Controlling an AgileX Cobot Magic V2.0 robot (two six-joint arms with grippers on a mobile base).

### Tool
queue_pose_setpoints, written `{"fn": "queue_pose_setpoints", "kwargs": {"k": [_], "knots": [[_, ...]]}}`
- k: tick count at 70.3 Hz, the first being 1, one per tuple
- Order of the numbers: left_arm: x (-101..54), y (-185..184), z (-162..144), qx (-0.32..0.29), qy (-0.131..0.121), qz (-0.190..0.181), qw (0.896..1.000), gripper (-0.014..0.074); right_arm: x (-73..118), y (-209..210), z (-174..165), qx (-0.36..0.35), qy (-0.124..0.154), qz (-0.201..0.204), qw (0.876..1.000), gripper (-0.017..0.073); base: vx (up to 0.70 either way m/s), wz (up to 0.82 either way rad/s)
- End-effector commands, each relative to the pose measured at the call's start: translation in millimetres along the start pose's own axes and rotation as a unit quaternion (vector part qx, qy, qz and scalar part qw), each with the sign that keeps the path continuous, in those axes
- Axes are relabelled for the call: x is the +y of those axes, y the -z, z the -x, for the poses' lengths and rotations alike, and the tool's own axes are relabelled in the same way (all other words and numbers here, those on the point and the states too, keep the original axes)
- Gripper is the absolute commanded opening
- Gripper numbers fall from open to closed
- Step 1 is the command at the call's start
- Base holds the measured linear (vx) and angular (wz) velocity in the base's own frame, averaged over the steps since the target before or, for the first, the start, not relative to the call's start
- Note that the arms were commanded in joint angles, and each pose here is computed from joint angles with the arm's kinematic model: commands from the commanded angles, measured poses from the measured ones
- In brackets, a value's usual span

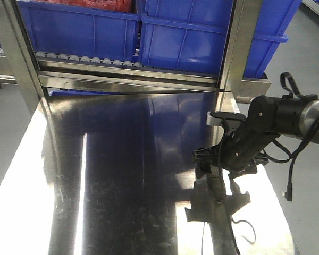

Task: Move and align brake pads A on conveyor
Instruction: 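Lower the right gripper over the other brake pad on the table, then close the right gripper on the brake pad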

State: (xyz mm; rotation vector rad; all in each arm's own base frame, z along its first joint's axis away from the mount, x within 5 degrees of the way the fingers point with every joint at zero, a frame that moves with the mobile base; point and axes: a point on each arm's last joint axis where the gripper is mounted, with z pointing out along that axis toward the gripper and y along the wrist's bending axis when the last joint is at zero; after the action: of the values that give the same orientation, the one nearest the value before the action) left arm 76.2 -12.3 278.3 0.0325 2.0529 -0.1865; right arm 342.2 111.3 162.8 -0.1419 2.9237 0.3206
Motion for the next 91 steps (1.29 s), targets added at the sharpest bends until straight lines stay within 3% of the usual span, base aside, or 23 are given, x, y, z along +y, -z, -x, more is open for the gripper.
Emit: {"fn": "queue_pose_setpoints", "kwargs": {"k": [1,19,44,59,79,91], "knots": [[-3.3,4,14,-0.049,0.0,-0.015,0.999,0.0128,4.5,15,10,-0.036,0.0,0.009,0.999,0.0594,0.0,0.0],[-3.3,4,14,-0.049,0.0,-0.015,0.999,0.0128,3.3,9,8,-0.021,0.01,0.007,1.0,0.0575,0.0,0.0],[-3.3,4,14,-0.049,0.0,-0.015,0.999,0.0128,3.5,9,-1,0.025,0.015,0.006,1.0,0.0439,0.0,0.0],[-3.3,4,14,-0.049,0.0,-0.015,0.999,0.0128,13.3,6,-5,0.035,0.04,-0.01,0.999,0.0419,0.0,0.0],[-3.3,4,14,-0.049,0.0,-0.015,0.999,0.0128,11.1,-2,-8,0.056,0.033,-0.033,0.997,0.0409,0.0,0.0],[-3.3,4,14,-0.049,0.0,-0.015,0.999,0.0128,11.3,-2,-8,0.054,0.032,-0.032,0.997,0.032,0.0,0.0]]}}
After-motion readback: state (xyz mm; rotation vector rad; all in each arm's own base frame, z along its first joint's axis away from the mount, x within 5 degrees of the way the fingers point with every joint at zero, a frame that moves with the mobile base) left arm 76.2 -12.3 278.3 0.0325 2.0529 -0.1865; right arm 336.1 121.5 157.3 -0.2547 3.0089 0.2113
